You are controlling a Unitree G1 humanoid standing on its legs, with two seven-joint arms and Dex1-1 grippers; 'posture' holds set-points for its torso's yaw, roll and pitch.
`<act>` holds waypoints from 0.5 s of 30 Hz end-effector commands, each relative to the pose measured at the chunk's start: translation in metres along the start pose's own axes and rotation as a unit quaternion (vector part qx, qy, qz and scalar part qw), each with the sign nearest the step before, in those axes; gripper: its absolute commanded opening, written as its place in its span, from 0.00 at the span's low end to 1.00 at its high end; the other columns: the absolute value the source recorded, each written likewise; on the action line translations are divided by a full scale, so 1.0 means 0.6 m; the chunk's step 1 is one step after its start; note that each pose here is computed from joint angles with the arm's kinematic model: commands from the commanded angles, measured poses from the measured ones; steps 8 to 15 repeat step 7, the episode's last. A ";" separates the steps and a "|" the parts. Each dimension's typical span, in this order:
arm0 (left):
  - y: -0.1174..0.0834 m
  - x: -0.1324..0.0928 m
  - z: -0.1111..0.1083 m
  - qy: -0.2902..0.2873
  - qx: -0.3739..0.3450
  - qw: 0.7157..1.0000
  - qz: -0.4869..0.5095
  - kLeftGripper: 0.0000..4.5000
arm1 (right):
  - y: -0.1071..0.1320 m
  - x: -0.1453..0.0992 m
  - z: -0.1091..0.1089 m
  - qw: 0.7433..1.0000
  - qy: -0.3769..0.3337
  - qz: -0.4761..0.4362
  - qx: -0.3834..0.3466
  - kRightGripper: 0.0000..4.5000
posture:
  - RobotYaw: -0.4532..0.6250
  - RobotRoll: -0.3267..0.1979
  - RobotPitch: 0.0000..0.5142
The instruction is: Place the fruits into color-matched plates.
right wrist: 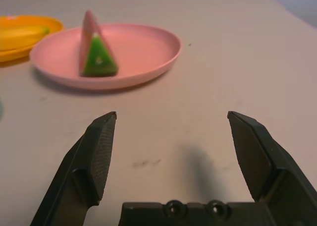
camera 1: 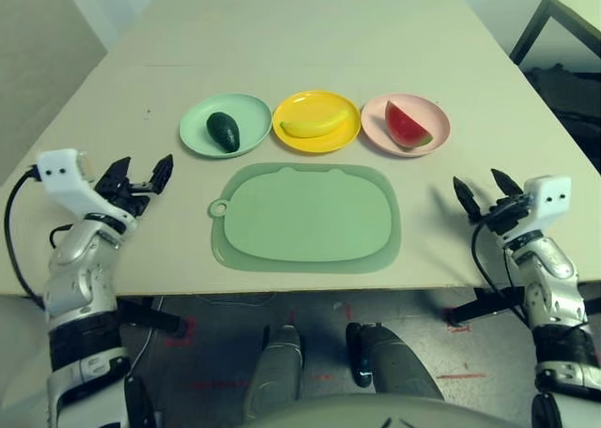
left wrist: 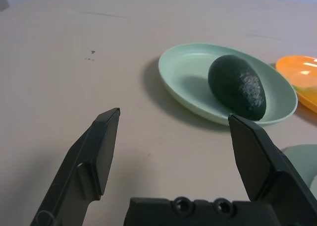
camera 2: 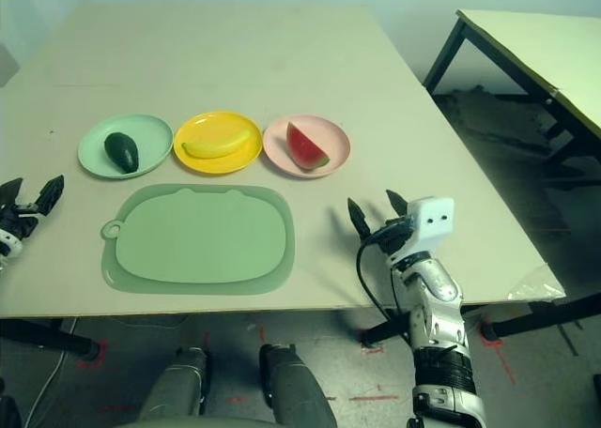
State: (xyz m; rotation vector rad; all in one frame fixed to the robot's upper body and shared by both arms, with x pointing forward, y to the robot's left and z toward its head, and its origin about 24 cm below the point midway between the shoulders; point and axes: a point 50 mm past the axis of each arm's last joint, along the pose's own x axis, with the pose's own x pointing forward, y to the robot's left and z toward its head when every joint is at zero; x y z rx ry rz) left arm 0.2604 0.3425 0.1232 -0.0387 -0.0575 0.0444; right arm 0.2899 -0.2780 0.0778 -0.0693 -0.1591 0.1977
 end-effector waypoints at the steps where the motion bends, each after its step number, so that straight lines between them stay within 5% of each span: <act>1: 0.013 -0.005 0.007 0.004 0.013 1.000 0.005 0.99 | -0.011 0.001 -0.005 1.000 0.000 -0.007 -0.002 1.00 | 0.47 0.62 0.32; 15: 0.014 -0.005 0.013 0.000 0.018 1.000 0.008 0.99 | -0.015 -0.006 -0.007 1.000 0.000 -0.010 -0.009 1.00 | 0.46 0.62 0.33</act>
